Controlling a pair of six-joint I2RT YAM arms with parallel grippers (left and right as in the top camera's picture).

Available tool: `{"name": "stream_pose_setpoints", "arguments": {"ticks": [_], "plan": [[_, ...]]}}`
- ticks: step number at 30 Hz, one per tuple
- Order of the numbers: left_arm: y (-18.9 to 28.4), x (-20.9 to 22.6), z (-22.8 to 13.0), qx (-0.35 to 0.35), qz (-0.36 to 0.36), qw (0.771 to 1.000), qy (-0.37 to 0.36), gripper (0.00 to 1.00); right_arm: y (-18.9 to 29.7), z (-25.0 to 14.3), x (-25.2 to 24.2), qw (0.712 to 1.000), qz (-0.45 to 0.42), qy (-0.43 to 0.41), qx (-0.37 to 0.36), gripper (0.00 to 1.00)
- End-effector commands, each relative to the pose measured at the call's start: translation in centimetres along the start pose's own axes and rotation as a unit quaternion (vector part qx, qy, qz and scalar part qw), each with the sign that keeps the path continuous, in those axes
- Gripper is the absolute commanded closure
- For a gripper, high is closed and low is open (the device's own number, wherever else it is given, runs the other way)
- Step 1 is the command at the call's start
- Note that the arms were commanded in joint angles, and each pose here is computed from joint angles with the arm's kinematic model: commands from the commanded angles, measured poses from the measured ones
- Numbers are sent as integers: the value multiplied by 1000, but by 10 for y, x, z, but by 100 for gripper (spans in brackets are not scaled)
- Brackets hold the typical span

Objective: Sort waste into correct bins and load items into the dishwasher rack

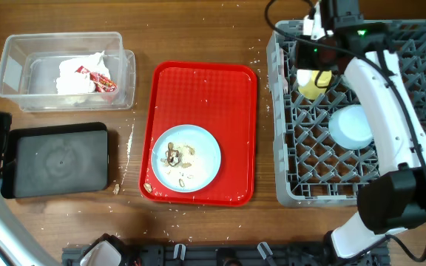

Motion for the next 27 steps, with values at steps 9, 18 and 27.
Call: {"name": "stream_pose_setpoints", "arguments": {"ticks": [9, 18, 27], "plan": [[0, 1, 0, 1, -1, 1000, 4, 0, -45, -34, -3, 998, 27, 11, 62, 60], [0, 1, 0, 1, -1, 1000, 4, 0, 19, -64, 88, 979, 171, 82, 75, 28], [0, 1, 0, 1, -1, 1000, 4, 0, 73, -125, 167, 830, 437, 331, 99, 11]]}}
Point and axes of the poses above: each gripper's point midway between its finger pads, its own y axis back along the fingers, its own x axis along the line the jaws close on, z = x × y, the point moved 2 cm from there along y, back along the fingers, and after that the axes turned 12 degrees about -y, right-handed, at the moved point
